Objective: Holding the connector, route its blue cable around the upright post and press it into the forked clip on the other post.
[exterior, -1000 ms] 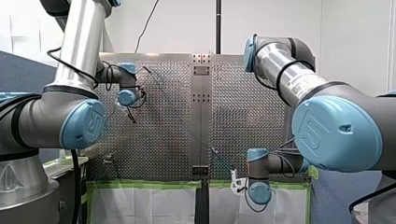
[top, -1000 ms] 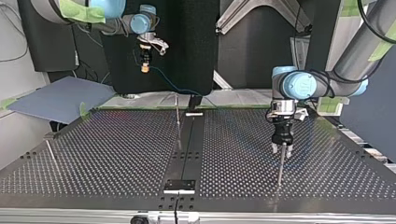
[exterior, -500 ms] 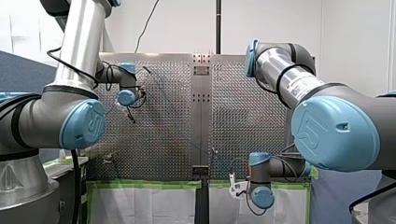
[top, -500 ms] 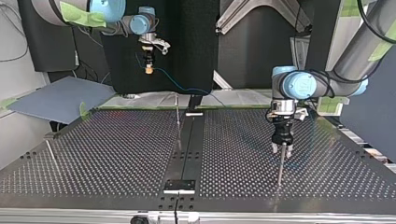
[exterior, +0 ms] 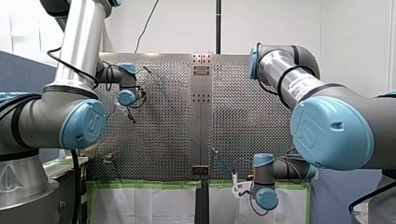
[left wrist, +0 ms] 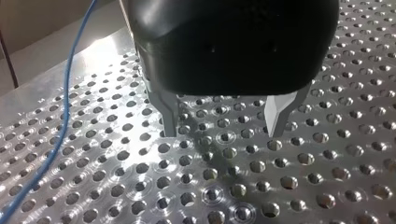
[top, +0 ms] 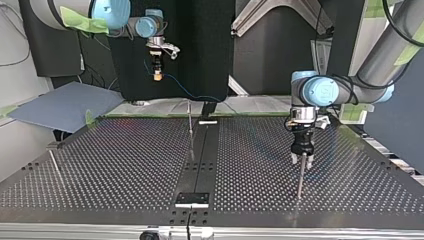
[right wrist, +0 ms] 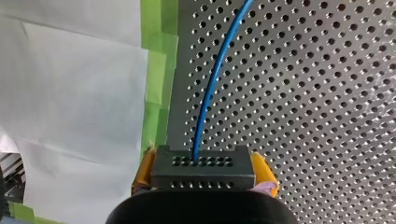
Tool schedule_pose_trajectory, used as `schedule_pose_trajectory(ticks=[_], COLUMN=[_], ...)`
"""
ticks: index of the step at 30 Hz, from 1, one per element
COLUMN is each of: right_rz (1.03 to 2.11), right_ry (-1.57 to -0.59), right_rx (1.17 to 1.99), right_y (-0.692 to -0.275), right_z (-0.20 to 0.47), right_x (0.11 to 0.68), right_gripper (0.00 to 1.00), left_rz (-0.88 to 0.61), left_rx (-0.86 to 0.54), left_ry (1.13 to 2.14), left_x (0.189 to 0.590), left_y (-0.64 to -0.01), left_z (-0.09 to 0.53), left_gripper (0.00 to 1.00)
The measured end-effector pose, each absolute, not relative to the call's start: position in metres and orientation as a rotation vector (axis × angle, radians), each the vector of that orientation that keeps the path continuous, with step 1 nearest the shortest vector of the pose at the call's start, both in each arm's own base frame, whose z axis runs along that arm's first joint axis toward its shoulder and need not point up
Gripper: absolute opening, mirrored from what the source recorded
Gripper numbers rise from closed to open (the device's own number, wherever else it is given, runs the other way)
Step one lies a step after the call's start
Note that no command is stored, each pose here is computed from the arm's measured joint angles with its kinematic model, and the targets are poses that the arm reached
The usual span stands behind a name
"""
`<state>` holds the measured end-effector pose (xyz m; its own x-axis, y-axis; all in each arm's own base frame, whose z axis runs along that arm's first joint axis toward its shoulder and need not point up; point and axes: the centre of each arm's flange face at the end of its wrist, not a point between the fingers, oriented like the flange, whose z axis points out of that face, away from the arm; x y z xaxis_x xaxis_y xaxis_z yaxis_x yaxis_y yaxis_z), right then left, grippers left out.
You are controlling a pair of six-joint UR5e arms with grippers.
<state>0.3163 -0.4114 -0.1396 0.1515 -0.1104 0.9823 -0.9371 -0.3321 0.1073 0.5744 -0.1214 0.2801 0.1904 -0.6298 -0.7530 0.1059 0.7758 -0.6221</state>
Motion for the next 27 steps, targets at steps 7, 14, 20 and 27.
schedule_pose_trajectory(ticks=[7,14,20,27], right_rz=[1.259,1.245,1.224,1.23], right_ry=[-1.046,-1.057,-1.06,-1.021], right_rx=[1.616,1.612,1.619,1.58], right_y=[-0.41,-0.404,-0.4,-0.409], right_z=[-0.152,-0.176,-0.188,-0.181], right_x=[0.308,0.299,0.293,0.292], right_gripper=[0.0,0.0,0.0,0.0], left_rz=[-0.544,-0.543,-0.538,-0.535], left_rx=[-0.493,-0.494,-0.493,-0.49], left_ry=[1.284,1.284,1.285,1.287], left_x=[0.575,0.575,0.575,0.574], left_y=[-0.12,-0.119,-0.118,-0.119], left_z=[0.28,0.28,0.279,0.279], left_gripper=[0.93,0.93,0.93,0.93])
